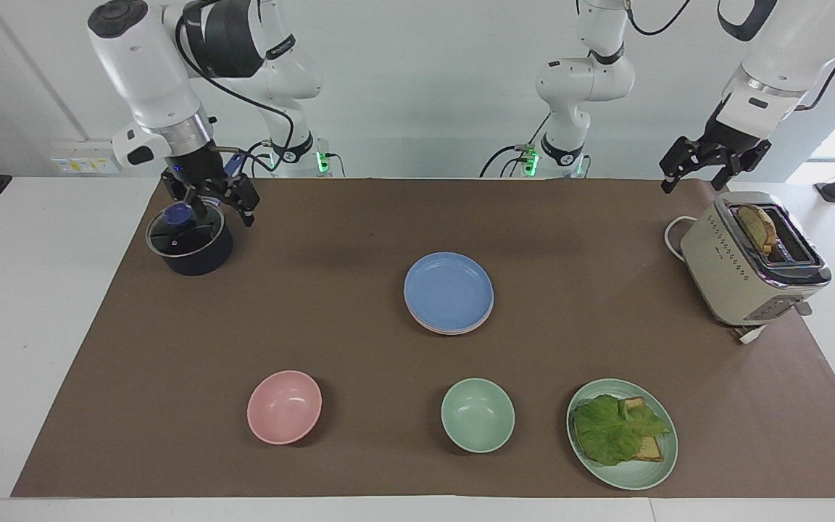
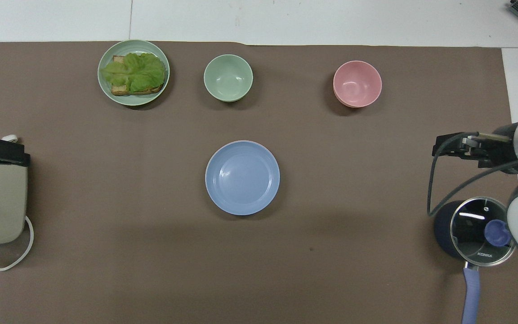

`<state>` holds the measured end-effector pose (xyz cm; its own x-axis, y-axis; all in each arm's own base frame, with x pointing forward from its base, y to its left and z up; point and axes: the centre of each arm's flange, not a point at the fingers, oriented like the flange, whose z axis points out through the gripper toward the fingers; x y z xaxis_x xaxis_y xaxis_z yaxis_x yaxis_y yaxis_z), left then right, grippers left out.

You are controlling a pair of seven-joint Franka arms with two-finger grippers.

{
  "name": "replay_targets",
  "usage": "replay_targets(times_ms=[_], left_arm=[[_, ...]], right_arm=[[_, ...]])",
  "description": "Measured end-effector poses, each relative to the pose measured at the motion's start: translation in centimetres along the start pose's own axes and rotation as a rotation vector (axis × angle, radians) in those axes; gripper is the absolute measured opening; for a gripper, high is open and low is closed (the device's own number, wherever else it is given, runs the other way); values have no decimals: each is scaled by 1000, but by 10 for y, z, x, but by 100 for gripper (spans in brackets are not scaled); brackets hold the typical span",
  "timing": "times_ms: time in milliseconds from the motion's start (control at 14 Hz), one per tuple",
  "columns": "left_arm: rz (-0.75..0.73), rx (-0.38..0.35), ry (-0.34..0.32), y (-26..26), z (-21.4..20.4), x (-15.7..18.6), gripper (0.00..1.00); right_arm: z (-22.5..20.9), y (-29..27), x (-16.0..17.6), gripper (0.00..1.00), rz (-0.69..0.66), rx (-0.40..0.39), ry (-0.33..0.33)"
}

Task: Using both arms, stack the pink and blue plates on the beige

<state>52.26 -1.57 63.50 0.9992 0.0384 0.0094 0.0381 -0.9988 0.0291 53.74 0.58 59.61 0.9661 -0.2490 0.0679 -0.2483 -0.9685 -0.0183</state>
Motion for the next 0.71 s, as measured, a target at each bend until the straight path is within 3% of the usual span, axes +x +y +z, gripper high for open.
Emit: replay_targets(times_ms=[285,712], left_arm=[[0,0,0,0,0,0,100],[0,0,0,0,0,0,100]], right_arm=[[-30,3,10,100,-5,-42,-38],[-33,0,23,100,-7,-38,-47]])
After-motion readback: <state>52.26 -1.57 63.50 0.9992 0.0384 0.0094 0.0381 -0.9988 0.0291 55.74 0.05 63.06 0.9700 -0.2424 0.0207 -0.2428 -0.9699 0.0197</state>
